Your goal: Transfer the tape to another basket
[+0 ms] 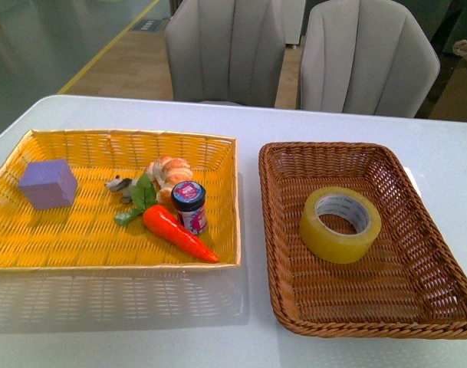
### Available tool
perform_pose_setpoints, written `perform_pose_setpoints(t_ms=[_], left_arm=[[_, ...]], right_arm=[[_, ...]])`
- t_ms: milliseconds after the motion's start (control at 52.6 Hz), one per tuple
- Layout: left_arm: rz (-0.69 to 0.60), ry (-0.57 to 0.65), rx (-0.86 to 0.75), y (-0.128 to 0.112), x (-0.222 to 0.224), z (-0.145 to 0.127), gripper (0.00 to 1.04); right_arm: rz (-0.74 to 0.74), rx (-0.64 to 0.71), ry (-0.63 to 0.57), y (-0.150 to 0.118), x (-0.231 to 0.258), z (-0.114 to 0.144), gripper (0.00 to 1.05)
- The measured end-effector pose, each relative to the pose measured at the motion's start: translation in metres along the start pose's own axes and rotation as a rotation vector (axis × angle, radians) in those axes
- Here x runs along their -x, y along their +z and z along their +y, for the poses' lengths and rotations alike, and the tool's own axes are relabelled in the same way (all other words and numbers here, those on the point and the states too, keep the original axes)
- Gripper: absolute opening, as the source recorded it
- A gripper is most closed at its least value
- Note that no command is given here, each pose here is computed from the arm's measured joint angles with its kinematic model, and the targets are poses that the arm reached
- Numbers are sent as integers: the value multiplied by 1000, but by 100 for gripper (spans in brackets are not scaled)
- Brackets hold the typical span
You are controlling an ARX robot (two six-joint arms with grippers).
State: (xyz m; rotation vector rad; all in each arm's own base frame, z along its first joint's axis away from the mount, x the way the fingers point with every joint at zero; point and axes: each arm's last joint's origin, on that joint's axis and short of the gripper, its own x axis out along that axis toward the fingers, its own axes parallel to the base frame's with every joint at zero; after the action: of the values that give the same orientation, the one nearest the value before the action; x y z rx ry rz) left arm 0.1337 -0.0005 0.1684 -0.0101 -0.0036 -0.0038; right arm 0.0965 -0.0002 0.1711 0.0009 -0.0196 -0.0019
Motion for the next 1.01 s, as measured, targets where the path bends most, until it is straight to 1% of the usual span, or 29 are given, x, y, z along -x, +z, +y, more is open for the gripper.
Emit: perform_pose_setpoints(t_ms=[855,931,1007], left_arm=[[-11,0,0,3,27,0,2],[23,1,0,-2,33,0,2],[0,0,0,0,36,0,2]], right_arm=[[0,0,0,0,0,0,96],[0,0,0,0,0,0,96],[0,0,0,0,0,0,96]])
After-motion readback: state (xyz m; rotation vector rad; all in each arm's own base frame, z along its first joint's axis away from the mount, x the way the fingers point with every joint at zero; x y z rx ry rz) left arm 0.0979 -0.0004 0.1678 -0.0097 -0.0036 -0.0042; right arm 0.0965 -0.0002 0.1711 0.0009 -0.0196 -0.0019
